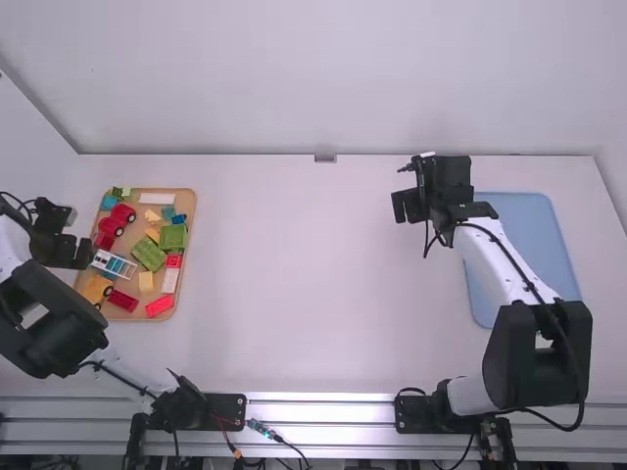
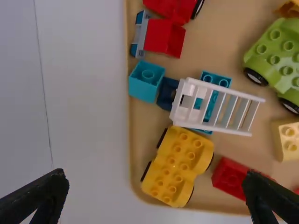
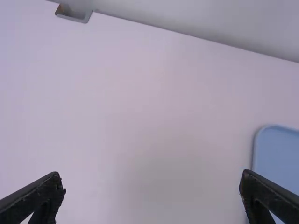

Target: Assemble lego blocks to make yellow taxi

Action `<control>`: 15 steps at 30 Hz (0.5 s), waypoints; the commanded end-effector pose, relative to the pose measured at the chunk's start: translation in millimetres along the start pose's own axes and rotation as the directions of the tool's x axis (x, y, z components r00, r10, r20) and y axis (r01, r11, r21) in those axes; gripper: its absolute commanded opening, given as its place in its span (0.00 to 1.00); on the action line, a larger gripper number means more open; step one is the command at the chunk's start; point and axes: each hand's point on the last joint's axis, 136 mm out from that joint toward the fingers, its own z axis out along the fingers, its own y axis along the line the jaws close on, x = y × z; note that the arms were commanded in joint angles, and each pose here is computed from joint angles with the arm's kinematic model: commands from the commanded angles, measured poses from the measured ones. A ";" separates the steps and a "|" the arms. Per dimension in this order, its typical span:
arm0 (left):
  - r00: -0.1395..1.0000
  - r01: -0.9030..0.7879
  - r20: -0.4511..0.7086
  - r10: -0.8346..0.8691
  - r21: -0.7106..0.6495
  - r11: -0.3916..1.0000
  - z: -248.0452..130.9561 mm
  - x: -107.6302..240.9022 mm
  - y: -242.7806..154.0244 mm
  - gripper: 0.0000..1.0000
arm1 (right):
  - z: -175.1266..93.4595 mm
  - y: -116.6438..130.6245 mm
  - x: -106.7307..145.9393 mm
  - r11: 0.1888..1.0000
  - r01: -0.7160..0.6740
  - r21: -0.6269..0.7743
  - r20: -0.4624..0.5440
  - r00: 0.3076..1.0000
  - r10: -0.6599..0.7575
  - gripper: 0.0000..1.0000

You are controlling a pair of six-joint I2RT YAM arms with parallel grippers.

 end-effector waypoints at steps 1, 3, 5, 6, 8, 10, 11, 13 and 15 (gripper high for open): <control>0.999 -0.030 -0.027 0.031 0.027 0.999 4.2 6.9 -8.2 0.99 | -2.7 -0.2 -9.5 1.000 0.004 0.006 0.019 1.000 -0.005 0.99; 0.999 -0.030 -0.025 0.031 0.035 0.999 4.2 6.8 -9.8 0.99 | -2.8 -1.6 -9.4 1.000 0.002 0.007 0.019 1.000 -0.002 0.99; 1.000 -0.029 0.004 0.029 0.061 0.998 4.1 2.4 -14.4 0.99 | -2.8 -1.6 -9.4 1.000 0.002 0.007 0.019 1.000 -0.002 0.99; 0.999 -0.031 0.016 0.030 0.072 0.997 4.0 0.3 -16.4 0.99 | -2.8 -1.8 -9.3 1.000 0.002 0.009 0.019 1.000 -0.002 0.99; 0.996 -0.076 0.055 0.071 0.104 0.992 3.4 -5.0 -22.7 0.99 | -2.7 -1.1 -9.2 1.000 0.001 0.007 0.018 1.000 -0.001 0.99; 0.991 -0.114 0.082 0.104 0.131 0.985 3.9 -7.4 -29.4 0.99 | -2.7 -1.2 -8.8 1.000 -0.008 0.007 0.016 1.000 0.007 0.99; 0.988 -0.134 0.092 0.122 0.142 0.981 4.4 -7.9 -32.3 0.99 | -2.7 -1.2 -8.5 1.000 -0.008 0.006 0.015 1.000 0.008 0.99; 0.983 -0.164 0.104 0.149 0.158 0.974 7.6 -6.6 -37.7 0.99 | -2.7 -1.2 -8.4 1.000 -0.005 0.006 0.015 1.000 0.005 0.99; 0.981 -0.188 0.088 0.175 0.165 0.968 11.8 0.8 -40.3 0.99 | -2.7 -1.3 -8.3 1.000 -0.009 0.007 0.014 1.000 0.009 0.99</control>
